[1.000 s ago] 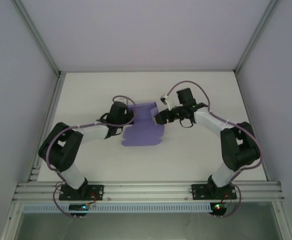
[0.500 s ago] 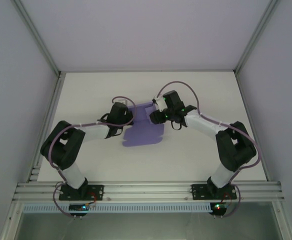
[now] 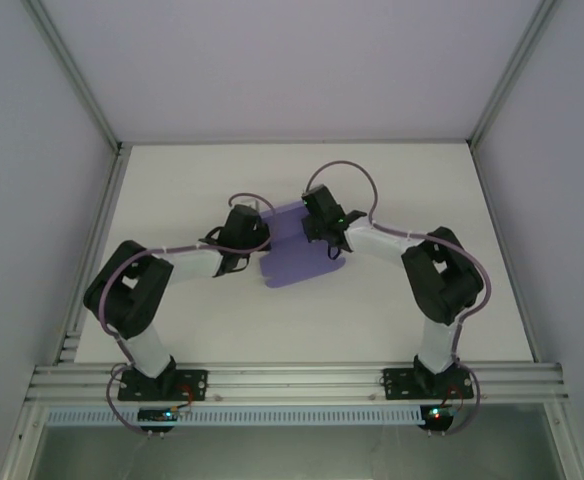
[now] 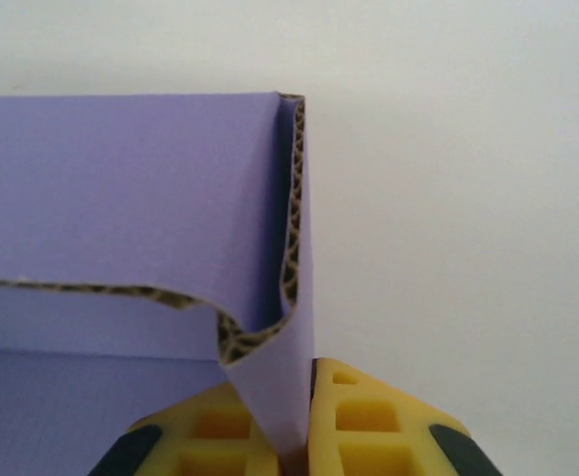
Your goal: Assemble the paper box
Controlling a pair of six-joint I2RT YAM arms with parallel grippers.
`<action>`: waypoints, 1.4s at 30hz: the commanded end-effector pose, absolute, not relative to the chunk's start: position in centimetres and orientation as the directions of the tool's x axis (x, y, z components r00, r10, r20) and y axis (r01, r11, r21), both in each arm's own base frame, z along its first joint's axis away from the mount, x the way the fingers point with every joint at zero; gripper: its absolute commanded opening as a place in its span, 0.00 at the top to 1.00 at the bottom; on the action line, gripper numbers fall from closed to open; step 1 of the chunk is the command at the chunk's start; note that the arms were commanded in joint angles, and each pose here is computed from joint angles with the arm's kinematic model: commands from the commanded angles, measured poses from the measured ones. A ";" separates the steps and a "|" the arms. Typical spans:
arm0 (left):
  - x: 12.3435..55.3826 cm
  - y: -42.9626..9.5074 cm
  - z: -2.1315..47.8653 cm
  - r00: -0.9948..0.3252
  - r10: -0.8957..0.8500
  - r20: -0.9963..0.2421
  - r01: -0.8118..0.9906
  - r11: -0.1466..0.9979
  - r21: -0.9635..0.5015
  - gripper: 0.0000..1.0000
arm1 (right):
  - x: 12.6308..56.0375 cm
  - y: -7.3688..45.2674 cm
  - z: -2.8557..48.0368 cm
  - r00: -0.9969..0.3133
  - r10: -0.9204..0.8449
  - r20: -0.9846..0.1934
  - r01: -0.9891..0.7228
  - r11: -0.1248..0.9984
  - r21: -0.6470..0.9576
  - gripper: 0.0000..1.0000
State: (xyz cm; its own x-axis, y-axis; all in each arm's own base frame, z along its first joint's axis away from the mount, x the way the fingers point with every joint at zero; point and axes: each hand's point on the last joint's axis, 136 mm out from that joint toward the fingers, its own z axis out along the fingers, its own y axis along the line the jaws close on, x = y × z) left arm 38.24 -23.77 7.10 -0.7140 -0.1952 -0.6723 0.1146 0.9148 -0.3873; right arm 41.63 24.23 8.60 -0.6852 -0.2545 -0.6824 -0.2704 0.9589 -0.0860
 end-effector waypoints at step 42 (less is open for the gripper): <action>38.7 -26.0 8.6 -0.750 -0.208 -0.628 0.099 0.904 -0.417 1.00 | 38.4 24.0 13.4 -0.548 -0.184 -0.816 -0.410 0.910 0.070 0.26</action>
State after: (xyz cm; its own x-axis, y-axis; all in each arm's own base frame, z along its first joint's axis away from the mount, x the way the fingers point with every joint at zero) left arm 38.56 -25.84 6.96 -0.7588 -0.2224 -0.6121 0.0680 0.9077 -0.4140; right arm 40.05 23.50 12.62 -0.5519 -0.1388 -0.8223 -0.3331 0.9407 0.0648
